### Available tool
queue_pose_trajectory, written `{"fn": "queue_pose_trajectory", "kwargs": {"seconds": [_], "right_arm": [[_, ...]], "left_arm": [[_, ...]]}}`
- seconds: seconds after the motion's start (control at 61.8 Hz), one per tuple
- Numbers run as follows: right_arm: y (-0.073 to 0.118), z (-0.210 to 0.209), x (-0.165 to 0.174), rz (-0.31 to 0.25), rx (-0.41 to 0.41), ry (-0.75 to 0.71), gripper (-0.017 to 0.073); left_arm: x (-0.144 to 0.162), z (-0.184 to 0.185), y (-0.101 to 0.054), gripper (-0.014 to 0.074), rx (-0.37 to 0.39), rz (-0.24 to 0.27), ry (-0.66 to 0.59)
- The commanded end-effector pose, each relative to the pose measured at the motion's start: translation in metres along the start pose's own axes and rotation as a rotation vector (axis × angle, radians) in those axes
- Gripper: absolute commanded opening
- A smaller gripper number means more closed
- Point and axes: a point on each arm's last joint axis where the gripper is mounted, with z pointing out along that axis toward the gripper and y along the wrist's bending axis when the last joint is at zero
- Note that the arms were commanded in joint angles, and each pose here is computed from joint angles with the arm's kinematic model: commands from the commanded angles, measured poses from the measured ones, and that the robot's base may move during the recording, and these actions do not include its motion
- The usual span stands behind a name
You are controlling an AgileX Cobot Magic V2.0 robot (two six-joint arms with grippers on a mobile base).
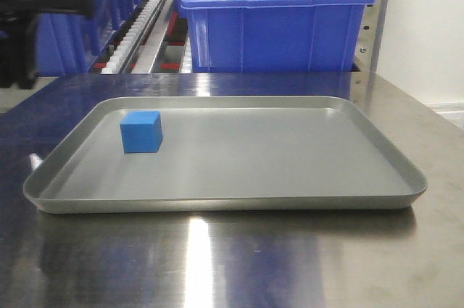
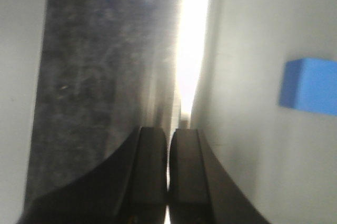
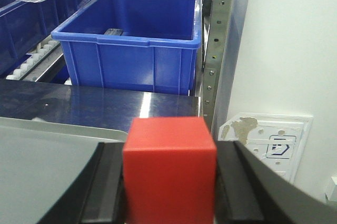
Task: Sort and place red and blue blocks on shelf
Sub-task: 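Move the open left gripper over the blue cube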
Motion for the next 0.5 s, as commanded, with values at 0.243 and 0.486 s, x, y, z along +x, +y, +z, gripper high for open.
{"fn": "queue_pose_trajectory", "kwargs": {"seconds": [0.243, 0.486], "right_arm": [[0.000, -0.001, -0.018, -0.007, 0.004, -0.115, 0.0057], [0.000, -0.001, -0.018, -0.007, 0.004, -0.115, 0.0057]], "left_arm": [[-0.043, -0.016, -0.051, 0.0124, 0.039, -0.006, -0.039], [-0.049, -0.010, -0.063, 0.0125, 0.095, -0.028, -0.017]]}}
